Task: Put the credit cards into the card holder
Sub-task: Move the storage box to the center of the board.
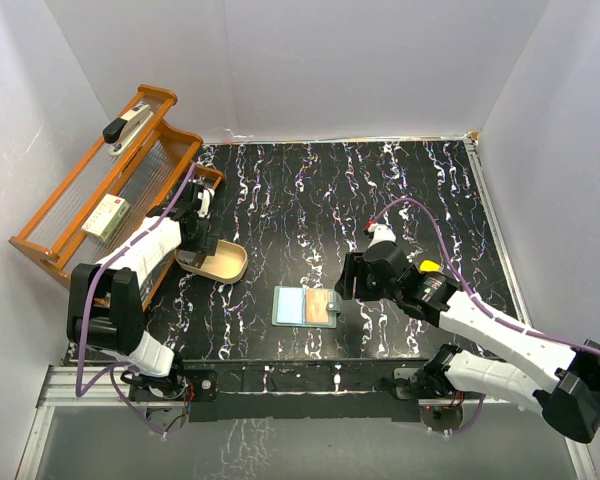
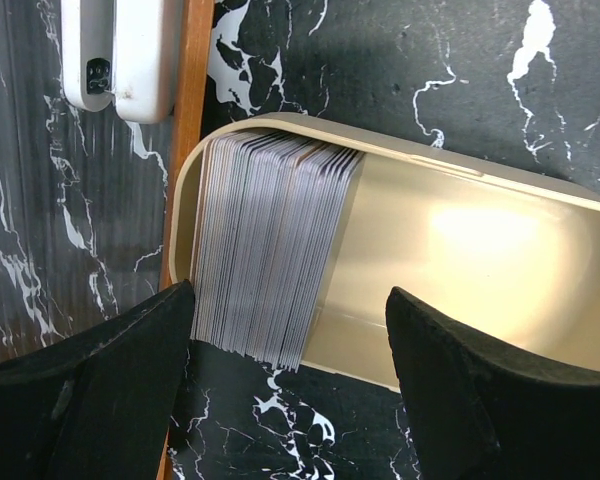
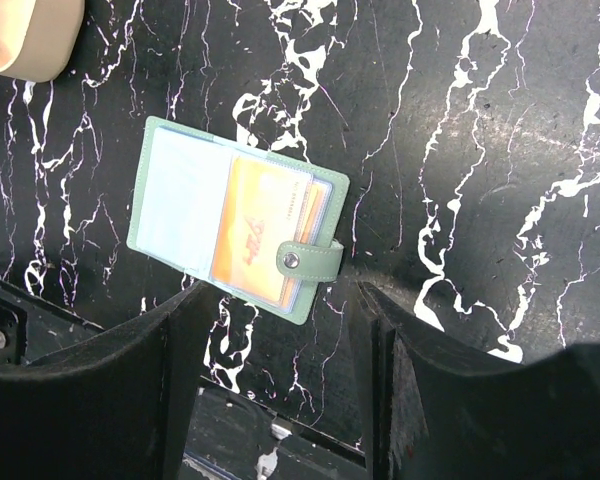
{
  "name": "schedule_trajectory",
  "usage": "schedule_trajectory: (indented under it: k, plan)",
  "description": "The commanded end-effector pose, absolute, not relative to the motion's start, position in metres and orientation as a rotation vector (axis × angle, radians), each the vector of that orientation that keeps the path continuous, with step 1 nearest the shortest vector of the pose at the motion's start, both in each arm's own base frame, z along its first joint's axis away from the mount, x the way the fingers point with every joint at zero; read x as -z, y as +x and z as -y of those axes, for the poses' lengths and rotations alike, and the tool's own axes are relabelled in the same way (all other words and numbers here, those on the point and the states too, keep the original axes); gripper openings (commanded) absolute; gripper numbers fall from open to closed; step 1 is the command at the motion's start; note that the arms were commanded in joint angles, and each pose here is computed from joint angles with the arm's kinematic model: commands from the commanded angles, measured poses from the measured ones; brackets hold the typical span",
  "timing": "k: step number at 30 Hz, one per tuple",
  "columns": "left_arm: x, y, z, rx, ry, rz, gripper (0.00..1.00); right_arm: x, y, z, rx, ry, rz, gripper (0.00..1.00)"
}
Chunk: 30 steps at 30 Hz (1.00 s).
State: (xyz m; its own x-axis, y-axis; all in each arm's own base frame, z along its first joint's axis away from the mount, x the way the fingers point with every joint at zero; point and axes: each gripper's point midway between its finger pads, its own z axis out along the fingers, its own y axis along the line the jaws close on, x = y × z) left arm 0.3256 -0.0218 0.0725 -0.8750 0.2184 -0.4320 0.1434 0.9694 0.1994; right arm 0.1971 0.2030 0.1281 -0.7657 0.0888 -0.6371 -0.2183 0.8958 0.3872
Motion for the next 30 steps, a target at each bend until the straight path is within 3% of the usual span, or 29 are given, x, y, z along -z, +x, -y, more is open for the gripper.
schedule_trajectory:
  k: [1,30]
  plan:
    - [-0.075,0.327,0.010,-0.277,0.240,-2.653,0.75,-0.159,0.211,-0.217,-0.650,-0.110,-2.273,0.55]
    - [-0.062,0.320,-0.015,-0.463,0.226,-2.730,0.76,-0.159,0.208,-0.215,-0.659,-0.102,-2.267,0.57]
